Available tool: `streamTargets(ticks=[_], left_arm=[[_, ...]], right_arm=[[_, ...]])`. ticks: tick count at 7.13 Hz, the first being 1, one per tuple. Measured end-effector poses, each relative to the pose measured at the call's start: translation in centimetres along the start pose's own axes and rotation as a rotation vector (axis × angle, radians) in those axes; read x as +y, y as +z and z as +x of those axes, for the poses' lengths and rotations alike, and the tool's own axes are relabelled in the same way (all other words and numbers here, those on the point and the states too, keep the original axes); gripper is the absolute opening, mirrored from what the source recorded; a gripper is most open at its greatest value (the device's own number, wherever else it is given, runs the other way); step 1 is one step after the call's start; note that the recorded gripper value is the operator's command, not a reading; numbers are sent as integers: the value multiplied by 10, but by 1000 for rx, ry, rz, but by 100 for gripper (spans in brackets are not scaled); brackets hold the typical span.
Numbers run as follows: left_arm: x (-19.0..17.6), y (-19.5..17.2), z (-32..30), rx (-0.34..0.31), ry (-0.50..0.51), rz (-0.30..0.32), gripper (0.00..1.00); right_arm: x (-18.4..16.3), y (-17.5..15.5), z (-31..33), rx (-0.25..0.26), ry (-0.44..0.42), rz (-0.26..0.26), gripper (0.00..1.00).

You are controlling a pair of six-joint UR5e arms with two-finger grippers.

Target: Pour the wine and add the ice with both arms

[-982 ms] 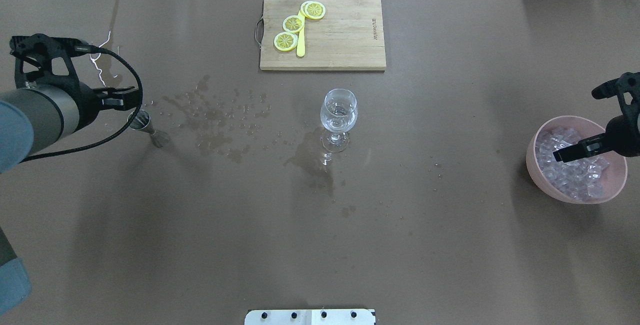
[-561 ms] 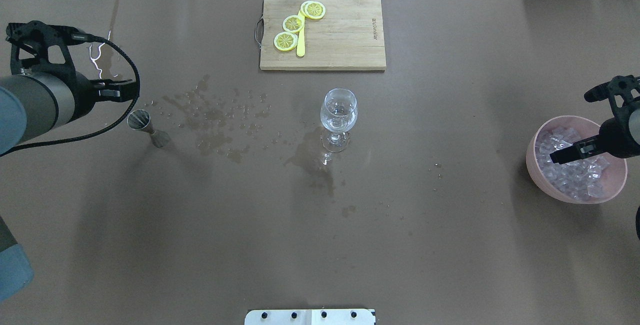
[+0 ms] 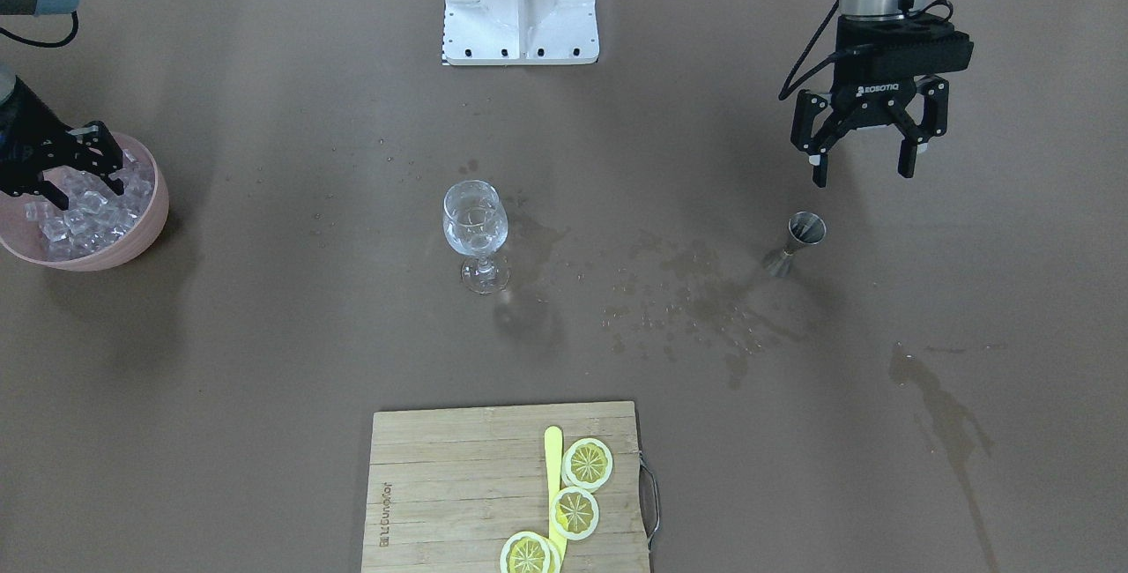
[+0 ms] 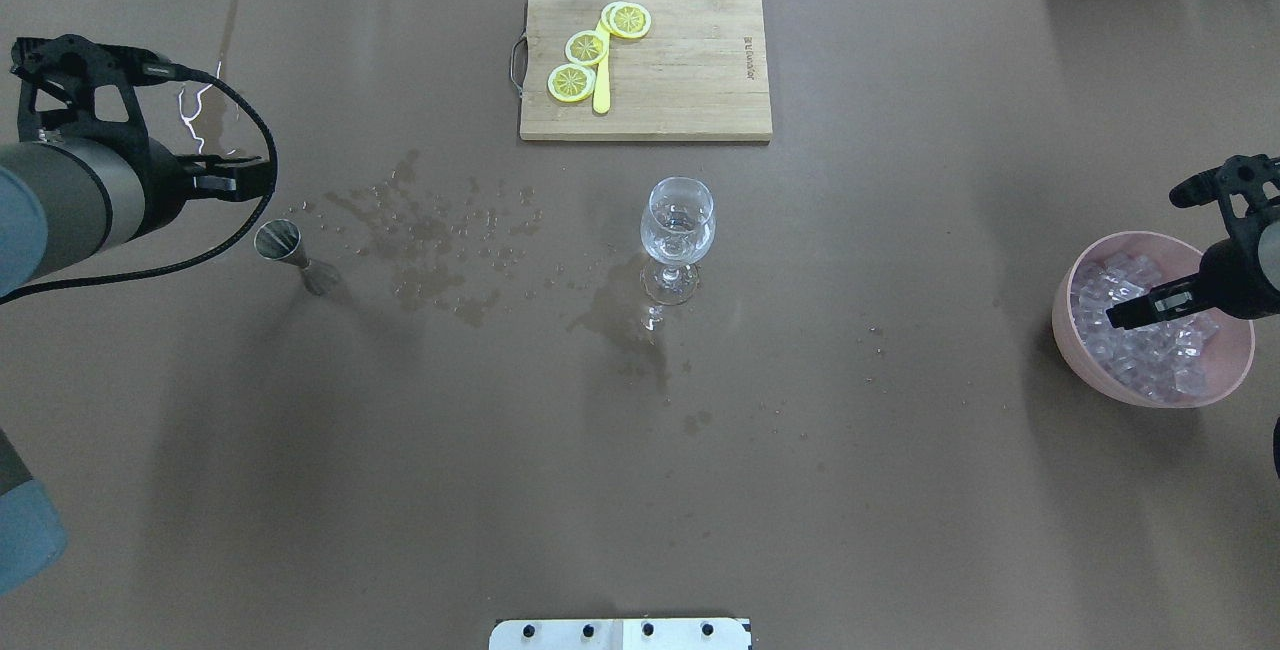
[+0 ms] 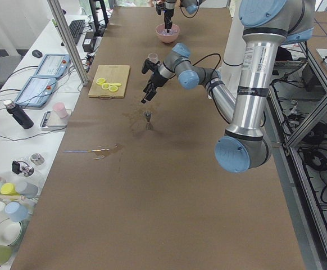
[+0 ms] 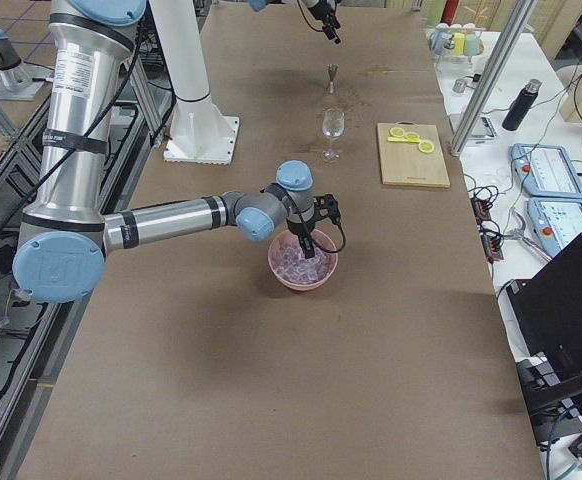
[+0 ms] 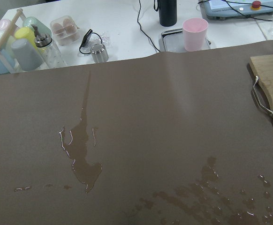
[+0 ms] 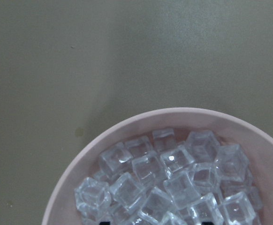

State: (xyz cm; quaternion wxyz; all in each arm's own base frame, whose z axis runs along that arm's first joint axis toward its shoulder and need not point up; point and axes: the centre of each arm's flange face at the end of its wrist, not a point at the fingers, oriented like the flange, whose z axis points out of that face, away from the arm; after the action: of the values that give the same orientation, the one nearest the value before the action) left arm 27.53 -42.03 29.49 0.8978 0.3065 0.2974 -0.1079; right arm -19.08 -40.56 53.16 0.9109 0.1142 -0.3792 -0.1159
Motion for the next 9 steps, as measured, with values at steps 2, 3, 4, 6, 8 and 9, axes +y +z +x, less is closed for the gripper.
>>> streamTargets(ticks=[2,3,4,6,8,9], left_arm=[[0,-1,0,2,0,1,98],[-1,-1,0,2,0,1,98],[-1,-1,0,2,0,1,98],[-2,0,-1,-2,-2,2,98],[-3,0,-3,-4,-5,5,98],[-4,0,-3,-4,-5,6,98]], right_arm=[[2,5,5,9,7,-10,64],[2,6,6,12,9,-12,56],[2,6,6,13,9,-12,53],[2,8,7,15,10,-13,45],[2,11,10,18,13,-17,12],[2,11,10,15,13,-18,0]])
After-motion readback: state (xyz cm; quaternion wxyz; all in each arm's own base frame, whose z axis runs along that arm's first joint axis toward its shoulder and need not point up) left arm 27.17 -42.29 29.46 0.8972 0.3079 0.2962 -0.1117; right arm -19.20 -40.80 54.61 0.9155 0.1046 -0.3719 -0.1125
